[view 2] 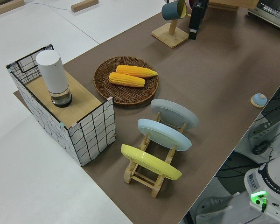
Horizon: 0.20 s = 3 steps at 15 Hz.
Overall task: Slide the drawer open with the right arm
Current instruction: 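Release the handle and withdraw the right gripper from the drawer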
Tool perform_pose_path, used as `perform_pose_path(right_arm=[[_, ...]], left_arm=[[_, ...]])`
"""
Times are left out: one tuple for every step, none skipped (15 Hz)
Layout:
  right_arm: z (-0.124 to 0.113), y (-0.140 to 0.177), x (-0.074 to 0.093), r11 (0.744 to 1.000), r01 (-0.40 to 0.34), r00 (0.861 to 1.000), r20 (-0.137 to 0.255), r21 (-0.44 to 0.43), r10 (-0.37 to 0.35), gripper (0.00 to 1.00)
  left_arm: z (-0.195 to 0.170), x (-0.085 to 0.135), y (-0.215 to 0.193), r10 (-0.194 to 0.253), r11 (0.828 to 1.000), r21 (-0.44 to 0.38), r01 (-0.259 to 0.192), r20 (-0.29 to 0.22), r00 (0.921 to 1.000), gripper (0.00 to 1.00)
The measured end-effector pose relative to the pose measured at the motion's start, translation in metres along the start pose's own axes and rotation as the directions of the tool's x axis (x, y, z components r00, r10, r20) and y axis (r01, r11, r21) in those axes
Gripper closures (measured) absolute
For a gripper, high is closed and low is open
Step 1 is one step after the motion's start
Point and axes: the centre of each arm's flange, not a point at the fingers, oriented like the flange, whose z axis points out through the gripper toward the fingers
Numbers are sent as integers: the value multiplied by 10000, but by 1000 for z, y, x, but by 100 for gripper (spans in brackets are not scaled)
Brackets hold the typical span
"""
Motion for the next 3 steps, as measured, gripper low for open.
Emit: perform_pose_path(right_arm=[[0, 0, 0, 10000, 3, 10000, -6, 1, -3, 0], [0, -1, 0, 10000, 17, 10000, -13, 2, -17, 0], [0, -1, 0, 10000, 25, 10000, -18, 3, -25, 0]], left_arm=[[0, 0, 0, 0, 10000, 0, 0, 0, 10000, 0], [0, 0, 0, 0, 10000, 0, 0, 0, 10000, 0], [0, 0, 0, 0, 10000, 0, 0, 0, 10000, 0]])
